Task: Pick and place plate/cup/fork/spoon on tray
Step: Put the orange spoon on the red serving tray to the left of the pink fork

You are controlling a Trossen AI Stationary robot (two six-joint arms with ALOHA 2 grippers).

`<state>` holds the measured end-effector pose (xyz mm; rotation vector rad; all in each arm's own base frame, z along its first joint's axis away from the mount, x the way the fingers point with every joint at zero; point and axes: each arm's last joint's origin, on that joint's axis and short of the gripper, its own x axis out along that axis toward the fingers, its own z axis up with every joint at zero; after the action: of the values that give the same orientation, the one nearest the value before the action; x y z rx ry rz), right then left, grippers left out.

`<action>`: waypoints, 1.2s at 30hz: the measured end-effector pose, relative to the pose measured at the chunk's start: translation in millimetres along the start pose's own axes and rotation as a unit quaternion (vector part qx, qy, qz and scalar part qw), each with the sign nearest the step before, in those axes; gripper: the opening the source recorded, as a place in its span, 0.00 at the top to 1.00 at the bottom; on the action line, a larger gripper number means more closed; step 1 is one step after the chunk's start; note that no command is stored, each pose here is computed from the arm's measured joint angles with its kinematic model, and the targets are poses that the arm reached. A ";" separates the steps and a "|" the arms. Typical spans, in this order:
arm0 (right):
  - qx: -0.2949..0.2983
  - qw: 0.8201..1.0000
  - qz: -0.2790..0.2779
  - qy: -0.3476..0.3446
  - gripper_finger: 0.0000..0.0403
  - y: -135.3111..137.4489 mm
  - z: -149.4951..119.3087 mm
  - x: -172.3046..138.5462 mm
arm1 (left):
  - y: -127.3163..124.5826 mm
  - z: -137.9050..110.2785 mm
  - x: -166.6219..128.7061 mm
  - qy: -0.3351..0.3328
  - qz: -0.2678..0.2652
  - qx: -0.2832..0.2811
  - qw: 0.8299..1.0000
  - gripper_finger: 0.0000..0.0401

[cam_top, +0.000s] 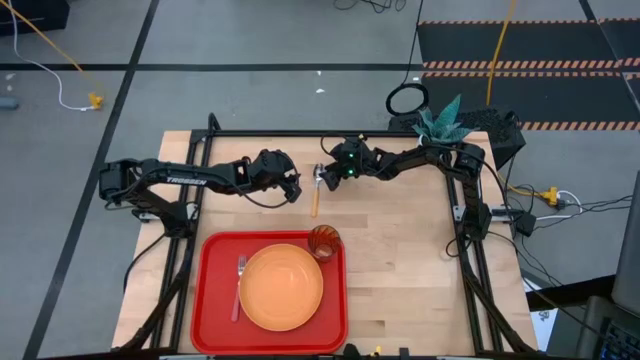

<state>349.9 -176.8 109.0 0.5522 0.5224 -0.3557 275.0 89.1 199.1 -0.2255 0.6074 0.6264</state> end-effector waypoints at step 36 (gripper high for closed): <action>-0.002 1.000 -0.016 0.001 0.64 7.8 -6.4 4.2 | -11.8 6.2 -3.1 -0.039 -0.037 -0.005 0.999 0.59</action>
<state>354.5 -167.7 105.1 0.5402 0.5352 -0.3843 283.0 80.6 206.2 -0.2304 0.5187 0.5648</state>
